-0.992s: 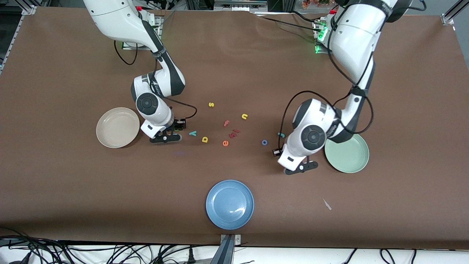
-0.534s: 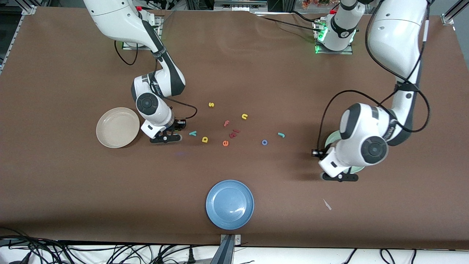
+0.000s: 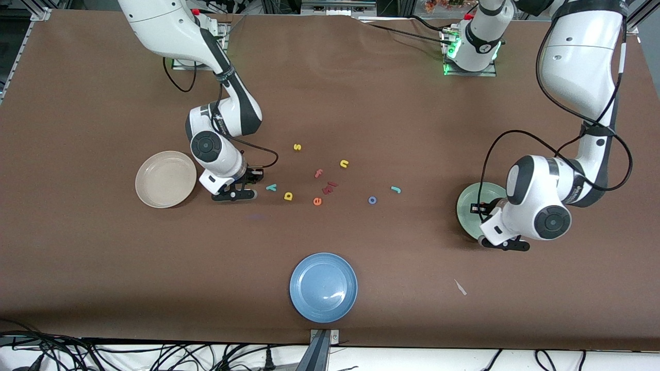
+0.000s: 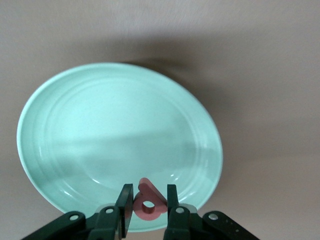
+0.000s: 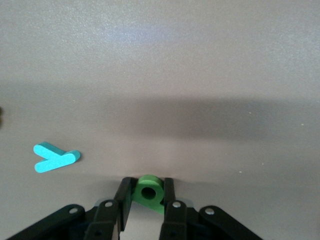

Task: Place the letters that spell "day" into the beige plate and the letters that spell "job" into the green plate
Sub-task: 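Release pink d on the green plate while the right gripper carries green p, then release green p on the cream plate while the left gripper returns to letters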

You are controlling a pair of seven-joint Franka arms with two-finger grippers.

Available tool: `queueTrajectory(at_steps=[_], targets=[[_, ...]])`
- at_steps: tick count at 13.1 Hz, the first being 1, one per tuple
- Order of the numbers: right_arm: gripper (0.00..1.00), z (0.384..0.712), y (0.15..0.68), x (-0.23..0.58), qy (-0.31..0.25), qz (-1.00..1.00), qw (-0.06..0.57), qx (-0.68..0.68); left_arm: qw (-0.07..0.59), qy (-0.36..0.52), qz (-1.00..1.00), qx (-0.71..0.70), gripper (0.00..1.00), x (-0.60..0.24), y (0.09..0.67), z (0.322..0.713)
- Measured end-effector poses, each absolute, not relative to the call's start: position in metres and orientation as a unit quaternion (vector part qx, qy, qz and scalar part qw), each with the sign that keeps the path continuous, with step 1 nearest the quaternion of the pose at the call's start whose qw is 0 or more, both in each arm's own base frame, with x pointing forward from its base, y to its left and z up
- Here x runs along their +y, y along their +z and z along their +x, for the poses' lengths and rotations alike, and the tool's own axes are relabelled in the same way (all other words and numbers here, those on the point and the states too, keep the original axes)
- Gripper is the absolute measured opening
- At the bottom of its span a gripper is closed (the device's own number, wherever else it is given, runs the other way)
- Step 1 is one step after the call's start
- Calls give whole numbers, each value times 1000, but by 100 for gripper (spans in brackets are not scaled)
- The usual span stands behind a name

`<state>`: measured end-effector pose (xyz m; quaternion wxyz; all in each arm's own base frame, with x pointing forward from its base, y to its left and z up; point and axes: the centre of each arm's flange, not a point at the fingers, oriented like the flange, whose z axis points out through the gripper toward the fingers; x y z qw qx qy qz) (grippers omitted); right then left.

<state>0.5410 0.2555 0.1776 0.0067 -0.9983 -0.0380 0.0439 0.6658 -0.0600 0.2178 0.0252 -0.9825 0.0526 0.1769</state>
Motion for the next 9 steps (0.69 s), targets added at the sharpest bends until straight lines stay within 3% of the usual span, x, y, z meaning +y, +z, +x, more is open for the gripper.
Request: queueTrajectory(at_steps=[4, 7, 9], targets=[[30, 551, 192, 261, 64, -997, 5, -43, 17, 187, -979, 80, 31, -35, 198, 663], [30, 572, 214, 242, 73, -995, 3, -68, 13, 183, -979, 85, 56, -28, 194, 662], [30, 584, 234, 206, 83, -992, -1, -100, 12, 179, -980, 89, 78, -32, 197, 664]])
